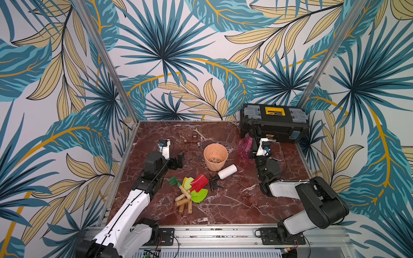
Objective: Organize the gardening tools
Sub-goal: Place the gardening tool at the center of the board, then pick up the gardening tool from the center of the board.
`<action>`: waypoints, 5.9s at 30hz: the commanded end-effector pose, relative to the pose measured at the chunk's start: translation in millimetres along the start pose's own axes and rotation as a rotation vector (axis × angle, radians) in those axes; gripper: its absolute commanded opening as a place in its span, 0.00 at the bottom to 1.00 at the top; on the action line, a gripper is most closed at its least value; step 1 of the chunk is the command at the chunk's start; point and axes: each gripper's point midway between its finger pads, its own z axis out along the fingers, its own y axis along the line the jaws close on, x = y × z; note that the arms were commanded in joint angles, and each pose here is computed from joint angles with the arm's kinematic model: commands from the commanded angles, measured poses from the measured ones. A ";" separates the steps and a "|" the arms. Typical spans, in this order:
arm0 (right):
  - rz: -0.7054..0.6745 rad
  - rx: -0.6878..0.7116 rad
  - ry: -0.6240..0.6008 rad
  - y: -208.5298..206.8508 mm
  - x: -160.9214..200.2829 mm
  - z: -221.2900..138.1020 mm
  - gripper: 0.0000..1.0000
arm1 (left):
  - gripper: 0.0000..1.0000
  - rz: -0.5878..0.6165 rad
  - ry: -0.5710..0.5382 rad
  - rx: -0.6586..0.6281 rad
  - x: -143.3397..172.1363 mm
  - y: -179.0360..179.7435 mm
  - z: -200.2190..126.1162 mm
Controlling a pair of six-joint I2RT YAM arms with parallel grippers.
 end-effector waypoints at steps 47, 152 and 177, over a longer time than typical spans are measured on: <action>0.188 0.054 0.393 -8.1 3.0 -34.0 0.85 | 1.00 0.026 -0.032 0.020 -8.3 -5.1 -6.1; -0.238 -1.072 0.878 228.6 48.7 -190.8 0.05 | 1.00 -0.234 0.051 0.191 -35.2 -44.7 -38.2; 0.313 -1.527 0.443 255.9 -100.9 -209.3 0.05 | 1.00 -0.428 0.207 0.447 -40.3 -97.3 -90.2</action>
